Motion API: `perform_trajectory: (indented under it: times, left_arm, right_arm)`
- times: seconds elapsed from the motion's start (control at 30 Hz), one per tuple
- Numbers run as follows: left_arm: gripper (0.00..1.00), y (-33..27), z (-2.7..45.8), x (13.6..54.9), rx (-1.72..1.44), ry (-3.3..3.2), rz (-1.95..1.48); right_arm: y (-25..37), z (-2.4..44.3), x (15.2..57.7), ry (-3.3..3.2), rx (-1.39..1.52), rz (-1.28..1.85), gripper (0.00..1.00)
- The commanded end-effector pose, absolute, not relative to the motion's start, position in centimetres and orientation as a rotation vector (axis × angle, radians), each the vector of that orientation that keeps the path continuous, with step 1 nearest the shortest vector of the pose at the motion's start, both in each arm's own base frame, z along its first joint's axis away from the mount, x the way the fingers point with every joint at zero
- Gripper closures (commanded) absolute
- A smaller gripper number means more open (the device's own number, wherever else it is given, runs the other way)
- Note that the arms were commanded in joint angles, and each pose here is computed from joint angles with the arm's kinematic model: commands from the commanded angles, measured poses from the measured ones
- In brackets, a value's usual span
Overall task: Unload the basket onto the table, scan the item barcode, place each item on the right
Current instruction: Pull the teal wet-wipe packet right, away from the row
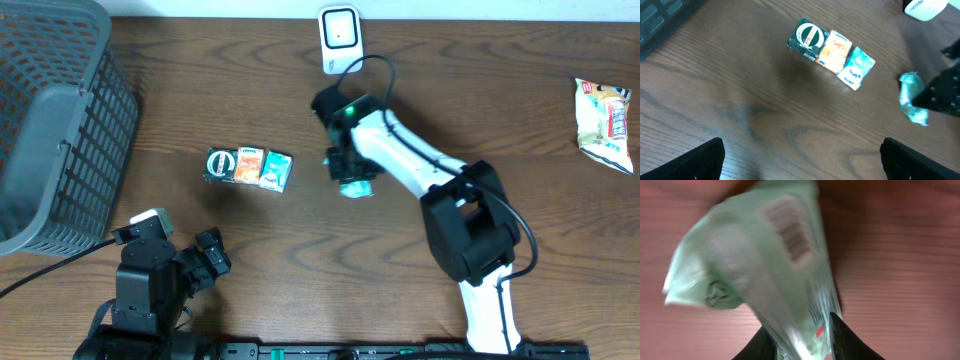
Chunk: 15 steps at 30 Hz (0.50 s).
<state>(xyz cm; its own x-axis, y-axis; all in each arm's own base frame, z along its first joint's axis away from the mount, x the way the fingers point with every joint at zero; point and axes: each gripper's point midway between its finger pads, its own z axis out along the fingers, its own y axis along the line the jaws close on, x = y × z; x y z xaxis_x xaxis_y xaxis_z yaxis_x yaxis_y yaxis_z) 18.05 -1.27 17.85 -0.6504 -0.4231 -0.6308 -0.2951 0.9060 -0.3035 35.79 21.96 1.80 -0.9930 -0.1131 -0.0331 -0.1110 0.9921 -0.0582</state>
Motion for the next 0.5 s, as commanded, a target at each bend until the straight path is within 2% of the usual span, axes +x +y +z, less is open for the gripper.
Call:
perform_trajectory:
  times: [0.0, 0.17, 0.2, 0.23, 0.27, 0.3, 0.47]
  left_arm:
    - [0.02, -1.2, 18.0, 18.0, -0.510, 2.315, -0.221]
    - [0.02, -1.2, 18.0, 18.0, -0.511, 2.315, -0.221]
    - [0.02, -1.2, 18.0, 18.0, -0.510, 2.315, -0.221]
    - [0.03, -1.2, 18.0, 18.0, -0.511, 2.315, -0.221]
    - [0.03, -1.2, 18.0, 18.0, -0.511, 2.315, -0.221]
    - [0.02, -1.2, 18.0, 18.0, -0.510, 2.315, -0.221]
    - [0.03, -1.2, 18.0, 18.0, -0.511, 2.315, -0.221]
  right_arm:
    - [18.5, 4.0, 37.1, 3.038, -0.148, -0.209, 0.70]
    - [18.9, 7.5, 37.1, 3.014, -0.143, -0.029, 0.65]
    - [19.5, 8.1, 37.1, 3.003, -0.185, 0.020, 0.55]
    - [19.8, 8.5, 37.1, 2.994, -0.216, 0.053, 0.40]
    - [20.2, 9.0, 37.0, 2.984, -0.246, 0.082, 0.29]
    - [20.4, 9.3, 37.0, 2.977, -0.261, 0.098, 0.24]
    - [21.3, 9.4, 36.4, 2.973, -0.294, 0.105, 0.20]
